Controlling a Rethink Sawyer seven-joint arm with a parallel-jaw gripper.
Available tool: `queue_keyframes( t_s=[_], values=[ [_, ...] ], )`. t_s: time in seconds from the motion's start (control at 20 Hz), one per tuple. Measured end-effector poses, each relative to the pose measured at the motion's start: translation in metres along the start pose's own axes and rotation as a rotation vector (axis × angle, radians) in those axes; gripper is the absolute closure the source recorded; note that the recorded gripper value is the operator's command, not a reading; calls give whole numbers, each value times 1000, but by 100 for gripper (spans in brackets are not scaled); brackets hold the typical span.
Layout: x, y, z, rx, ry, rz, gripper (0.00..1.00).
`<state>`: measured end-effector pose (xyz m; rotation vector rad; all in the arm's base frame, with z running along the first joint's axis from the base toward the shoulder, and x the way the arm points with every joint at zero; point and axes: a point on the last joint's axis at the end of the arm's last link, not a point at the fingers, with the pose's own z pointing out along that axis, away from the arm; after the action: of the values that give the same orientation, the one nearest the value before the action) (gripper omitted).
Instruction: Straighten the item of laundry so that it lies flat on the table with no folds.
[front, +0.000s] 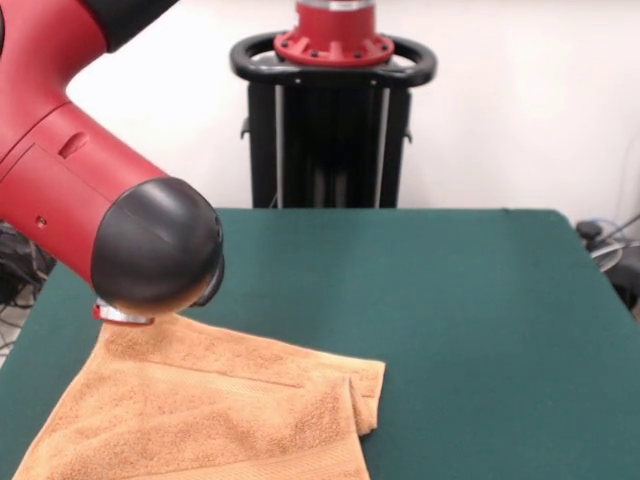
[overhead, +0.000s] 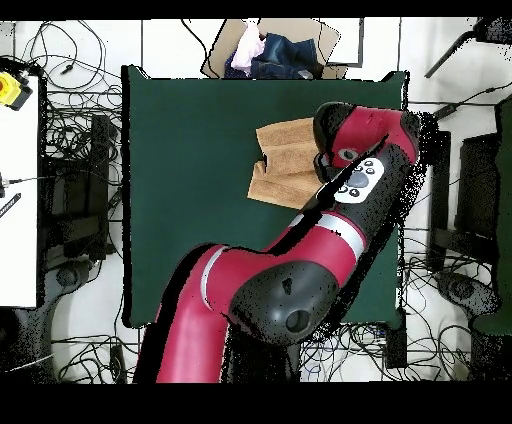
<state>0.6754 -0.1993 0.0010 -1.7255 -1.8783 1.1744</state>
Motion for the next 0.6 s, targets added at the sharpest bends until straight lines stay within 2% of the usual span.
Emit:
queue_keyframes(
  t_s=[0.4, 0.6],
  values=[
    [-11, -12, -14, -2, -18, 13, 0],
    [-17, -23, -20, 27, -38, 20, 0]
  ],
)
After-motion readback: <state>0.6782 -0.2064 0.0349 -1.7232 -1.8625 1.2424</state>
